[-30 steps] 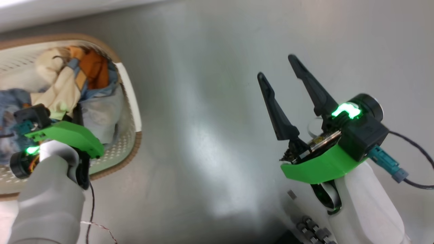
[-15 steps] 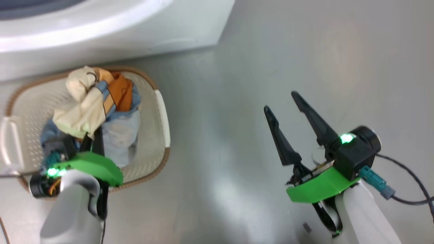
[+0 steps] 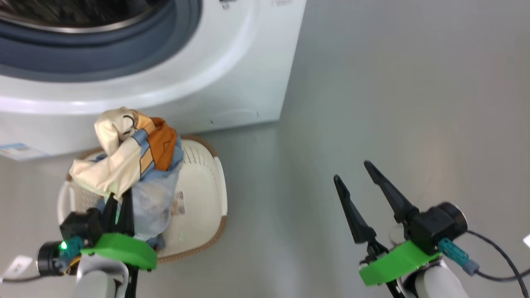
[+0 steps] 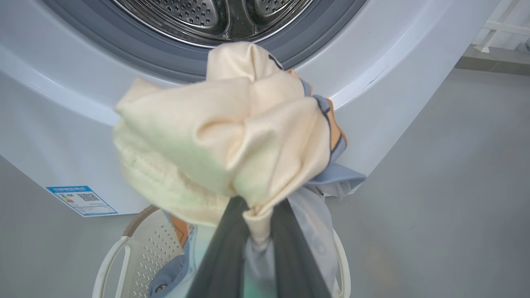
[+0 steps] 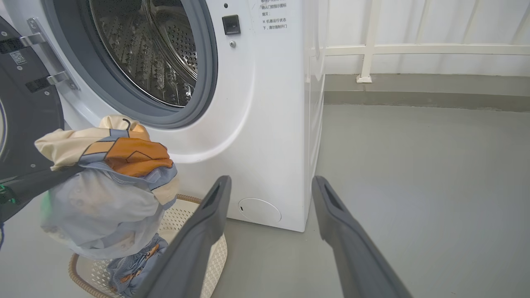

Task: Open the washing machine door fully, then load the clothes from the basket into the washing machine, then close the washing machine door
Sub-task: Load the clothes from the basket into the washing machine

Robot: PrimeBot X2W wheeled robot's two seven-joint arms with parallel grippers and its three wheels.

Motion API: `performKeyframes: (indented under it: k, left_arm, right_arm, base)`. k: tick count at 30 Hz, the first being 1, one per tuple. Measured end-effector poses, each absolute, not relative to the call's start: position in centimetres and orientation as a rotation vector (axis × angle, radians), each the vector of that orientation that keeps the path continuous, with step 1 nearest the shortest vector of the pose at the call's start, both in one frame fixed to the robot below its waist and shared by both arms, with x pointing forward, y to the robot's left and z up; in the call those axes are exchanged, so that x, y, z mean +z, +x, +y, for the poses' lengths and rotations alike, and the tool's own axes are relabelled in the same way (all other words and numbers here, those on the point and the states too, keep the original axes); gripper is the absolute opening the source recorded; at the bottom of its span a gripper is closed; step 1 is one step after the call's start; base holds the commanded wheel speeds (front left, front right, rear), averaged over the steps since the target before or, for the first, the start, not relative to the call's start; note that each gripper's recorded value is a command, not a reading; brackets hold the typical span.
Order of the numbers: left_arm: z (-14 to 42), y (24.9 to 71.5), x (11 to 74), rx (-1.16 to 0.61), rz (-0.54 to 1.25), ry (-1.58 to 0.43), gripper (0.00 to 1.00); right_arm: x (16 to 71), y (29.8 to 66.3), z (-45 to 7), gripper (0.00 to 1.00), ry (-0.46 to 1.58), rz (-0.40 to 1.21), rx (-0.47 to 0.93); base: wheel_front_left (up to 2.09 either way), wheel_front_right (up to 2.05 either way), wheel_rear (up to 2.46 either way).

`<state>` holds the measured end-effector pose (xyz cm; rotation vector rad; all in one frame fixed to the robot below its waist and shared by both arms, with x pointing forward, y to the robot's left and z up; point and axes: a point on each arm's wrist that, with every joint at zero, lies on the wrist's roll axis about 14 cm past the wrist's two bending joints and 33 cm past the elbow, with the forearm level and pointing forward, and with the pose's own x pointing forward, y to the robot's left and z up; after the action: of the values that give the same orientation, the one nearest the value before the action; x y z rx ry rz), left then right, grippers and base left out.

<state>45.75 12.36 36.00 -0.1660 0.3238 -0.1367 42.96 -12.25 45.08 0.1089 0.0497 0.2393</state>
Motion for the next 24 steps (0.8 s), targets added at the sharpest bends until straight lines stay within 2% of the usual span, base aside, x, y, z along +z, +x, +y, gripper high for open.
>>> performKeyframes:
  k: [11,24]
  left_arm:
    - [14.4,41.8,43.8,-0.117,0.122,-0.125,0.0]
    - [16.8,36.2,48.3,-0.047,0.028,-0.101,0.0]
  right_arm:
    - [48.2,39.2,-12.4,1.0,0.103,-0.01,0.235]
    - [51.5,35.7,-12.8,1.0,0.094,-0.08,0.222]
  base:
    - [0.0,0.0,0.0]
    - [0.0,0.0,0.0]
